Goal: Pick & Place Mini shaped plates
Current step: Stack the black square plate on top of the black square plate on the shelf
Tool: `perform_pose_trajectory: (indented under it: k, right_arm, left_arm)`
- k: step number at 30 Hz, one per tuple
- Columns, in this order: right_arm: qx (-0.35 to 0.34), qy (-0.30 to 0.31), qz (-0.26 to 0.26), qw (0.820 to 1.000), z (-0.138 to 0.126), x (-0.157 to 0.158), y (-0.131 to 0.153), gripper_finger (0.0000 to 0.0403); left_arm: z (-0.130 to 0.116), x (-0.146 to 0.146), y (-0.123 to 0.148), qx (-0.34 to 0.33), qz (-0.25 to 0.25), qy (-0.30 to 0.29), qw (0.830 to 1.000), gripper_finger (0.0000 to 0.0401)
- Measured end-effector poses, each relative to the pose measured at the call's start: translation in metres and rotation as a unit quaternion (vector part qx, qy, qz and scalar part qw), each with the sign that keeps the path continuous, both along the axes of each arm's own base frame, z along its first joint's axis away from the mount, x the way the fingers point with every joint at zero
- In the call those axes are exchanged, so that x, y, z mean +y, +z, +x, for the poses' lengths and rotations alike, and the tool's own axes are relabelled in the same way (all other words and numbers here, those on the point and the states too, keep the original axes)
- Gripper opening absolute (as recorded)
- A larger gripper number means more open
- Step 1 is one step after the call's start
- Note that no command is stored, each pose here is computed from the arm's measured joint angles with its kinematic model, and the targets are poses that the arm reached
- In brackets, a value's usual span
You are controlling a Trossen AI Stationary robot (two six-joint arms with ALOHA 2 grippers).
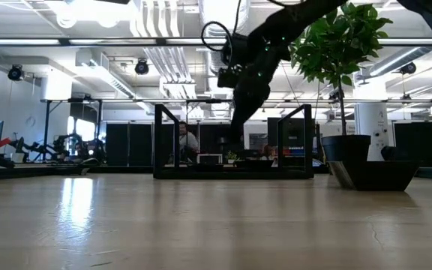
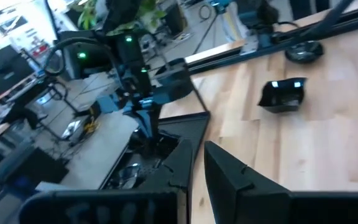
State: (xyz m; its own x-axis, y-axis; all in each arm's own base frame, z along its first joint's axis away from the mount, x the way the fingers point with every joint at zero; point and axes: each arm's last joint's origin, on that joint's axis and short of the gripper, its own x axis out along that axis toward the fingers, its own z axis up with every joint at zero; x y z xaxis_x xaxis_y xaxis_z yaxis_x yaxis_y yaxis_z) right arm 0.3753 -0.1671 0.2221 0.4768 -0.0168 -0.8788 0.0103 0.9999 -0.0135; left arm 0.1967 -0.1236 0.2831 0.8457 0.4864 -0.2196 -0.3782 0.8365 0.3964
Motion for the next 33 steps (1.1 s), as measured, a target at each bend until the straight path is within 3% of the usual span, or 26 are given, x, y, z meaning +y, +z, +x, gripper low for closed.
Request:
perform_pose_trajectory:
  k: [6,15,33]
  right_arm:
    - [0.021,0.001,0.014,1.0,-0.005,-0.021,-0.024,0.0008]
    - [0.007,-0.005,0.002,1.0,-0.012,-0.046,-0.031,0.0008]
    - [-0.004,0.025,0.002,1.0,-0.017,-0.045,-0.048,0.0008]
  left_arm:
    - [0.007,0.011,0.0,0.001,0.0,0.027,1.0,0.0037]
    - [0.008,0.014,0.0,0.005,0.006,0.032,0.999,0.0037]
    - [0.008,0.014,0.0,0.011,0.017,0.031,0.999,0.0037]
